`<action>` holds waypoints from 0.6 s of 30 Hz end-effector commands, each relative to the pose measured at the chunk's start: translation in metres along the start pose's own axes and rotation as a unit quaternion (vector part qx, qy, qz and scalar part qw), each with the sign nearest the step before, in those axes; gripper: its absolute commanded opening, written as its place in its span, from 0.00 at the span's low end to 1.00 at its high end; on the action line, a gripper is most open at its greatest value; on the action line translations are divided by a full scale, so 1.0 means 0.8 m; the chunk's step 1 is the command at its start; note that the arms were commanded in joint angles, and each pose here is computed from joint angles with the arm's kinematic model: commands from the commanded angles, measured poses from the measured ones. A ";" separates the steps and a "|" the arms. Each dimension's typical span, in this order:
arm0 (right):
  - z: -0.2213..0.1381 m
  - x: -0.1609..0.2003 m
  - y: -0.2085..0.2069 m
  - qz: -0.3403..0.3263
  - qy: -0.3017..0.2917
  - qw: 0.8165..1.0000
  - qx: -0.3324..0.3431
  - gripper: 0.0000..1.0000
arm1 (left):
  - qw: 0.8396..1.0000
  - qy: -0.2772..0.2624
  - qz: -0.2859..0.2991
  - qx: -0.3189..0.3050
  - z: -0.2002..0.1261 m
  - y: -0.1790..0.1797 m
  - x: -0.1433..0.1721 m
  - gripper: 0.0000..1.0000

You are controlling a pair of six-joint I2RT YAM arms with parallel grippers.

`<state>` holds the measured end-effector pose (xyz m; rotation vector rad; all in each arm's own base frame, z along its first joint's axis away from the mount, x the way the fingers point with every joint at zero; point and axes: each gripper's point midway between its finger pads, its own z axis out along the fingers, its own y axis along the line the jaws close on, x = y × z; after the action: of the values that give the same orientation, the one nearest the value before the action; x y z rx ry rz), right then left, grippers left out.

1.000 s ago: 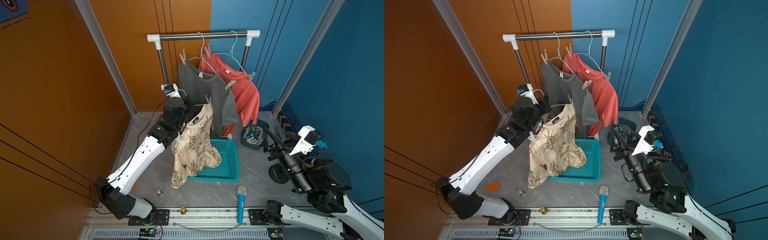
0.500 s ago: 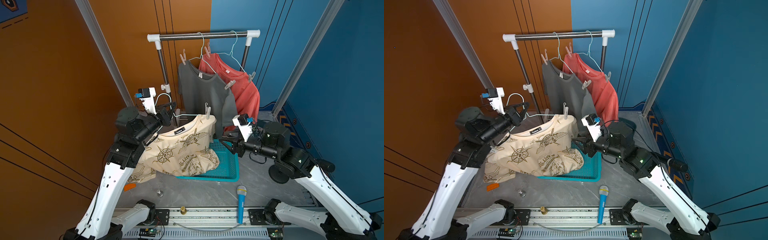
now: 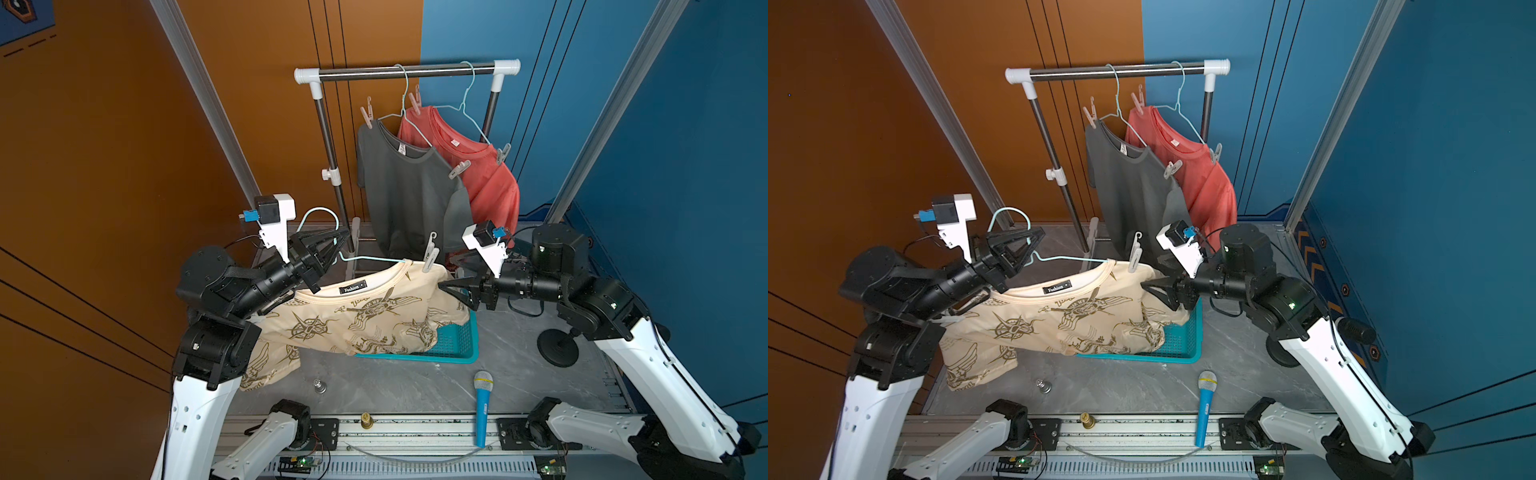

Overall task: Use clothespins to secure the t-shirt on both sides of the hanger
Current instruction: Hang the hanger on the clothesline.

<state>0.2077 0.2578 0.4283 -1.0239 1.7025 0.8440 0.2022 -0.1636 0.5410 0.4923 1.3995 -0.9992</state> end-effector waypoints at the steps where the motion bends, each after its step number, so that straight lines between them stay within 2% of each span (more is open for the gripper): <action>1: -0.001 0.007 0.013 -0.007 0.018 0.999 -0.042 0.74 | 0.999 -0.007 0.032 0.036 -0.009 -0.027 -0.014 0.05; 7: 0.008 0.012 0.036 0.016 0.024 0.993 -0.116 0.70 | 0.998 -0.006 0.033 0.052 -0.007 -0.032 -0.015 0.05; 11: 0.010 0.021 0.058 0.029 0.032 0.983 -0.179 0.60 | 0.998 -0.003 0.029 0.060 -0.004 -0.033 -0.016 0.06; 18: 0.018 0.039 0.067 0.049 0.049 0.975 -0.209 0.47 | 0.995 -0.016 0.037 0.093 -0.001 -0.045 -0.030 0.06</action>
<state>0.1694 0.2816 0.4066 -1.2458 1.6927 1.1898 0.1958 -0.1774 0.5425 0.5998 1.3803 -1.0770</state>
